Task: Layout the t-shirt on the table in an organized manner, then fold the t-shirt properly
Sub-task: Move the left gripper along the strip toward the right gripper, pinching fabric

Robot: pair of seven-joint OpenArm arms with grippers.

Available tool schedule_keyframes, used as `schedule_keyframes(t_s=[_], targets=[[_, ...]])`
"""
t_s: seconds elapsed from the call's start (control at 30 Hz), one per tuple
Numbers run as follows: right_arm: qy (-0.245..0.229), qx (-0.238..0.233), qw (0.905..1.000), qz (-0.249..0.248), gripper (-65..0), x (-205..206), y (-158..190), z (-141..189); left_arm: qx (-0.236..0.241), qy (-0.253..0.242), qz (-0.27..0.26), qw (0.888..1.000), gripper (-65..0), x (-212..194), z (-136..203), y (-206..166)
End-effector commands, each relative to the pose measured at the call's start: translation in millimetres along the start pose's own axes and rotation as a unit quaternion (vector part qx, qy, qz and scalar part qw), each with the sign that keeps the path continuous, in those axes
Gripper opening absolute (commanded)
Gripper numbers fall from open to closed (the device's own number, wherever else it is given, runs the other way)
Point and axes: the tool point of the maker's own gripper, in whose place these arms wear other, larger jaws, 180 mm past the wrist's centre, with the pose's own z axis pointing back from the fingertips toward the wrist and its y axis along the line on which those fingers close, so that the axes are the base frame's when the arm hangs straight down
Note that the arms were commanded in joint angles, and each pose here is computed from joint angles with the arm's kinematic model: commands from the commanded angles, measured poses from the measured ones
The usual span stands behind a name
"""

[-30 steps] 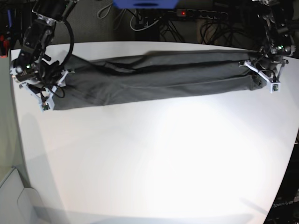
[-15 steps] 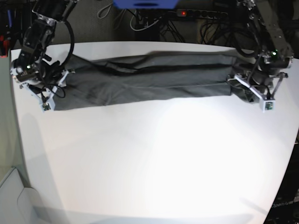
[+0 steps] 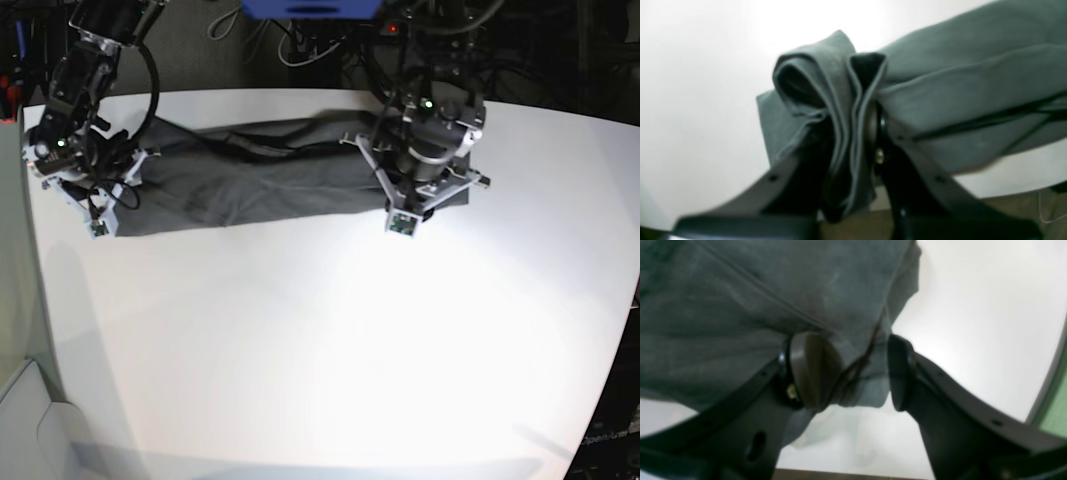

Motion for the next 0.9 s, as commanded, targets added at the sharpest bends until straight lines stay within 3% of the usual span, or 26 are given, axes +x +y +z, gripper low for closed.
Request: schedule_keyframes(t_s=[0.0,0.1,0.2,0.37,0.5,0.87], targets=[[-0.018,-0.006,0.9998,0.001,-32.5,9.6,-4.5,3.8,-0.004,-0.017,-0.002,1.000,-64.9,11.0,1.4,-5.0],[-0.017,-0.006,0.9998,0.001,-32.5,9.4,-4.5,3.8,-0.021,-0.011,-0.011,1.000,-64.9,9.9,-3.9,-20.9],[-0.018,-0.006,0.9998,0.001,-32.5,9.6,-4.5,3.8,-0.022,-0.012,0.019,1.000,-64.9,11.9,-7.2,-32.1],[-0.016,-0.005,0.9999,0.001,-32.5,8.7,-3.7,3.6,-0.019,-0.052,0.044,0.997,-64.9,34.3,-4.5,-41.6],[-0.016,-0.005,0.9999,0.001,-32.5,7.9,-3.4,3.3,-0.032,-0.066,0.031,0.997,-64.9,50.0,-2.9,-56.2],[-0.019,-0.005,0.9998,0.000,-32.5,11.2,-3.6,3.4,-0.050,-0.016,0.009,0.999,-64.9,27.4,-19.9,-80.8]])
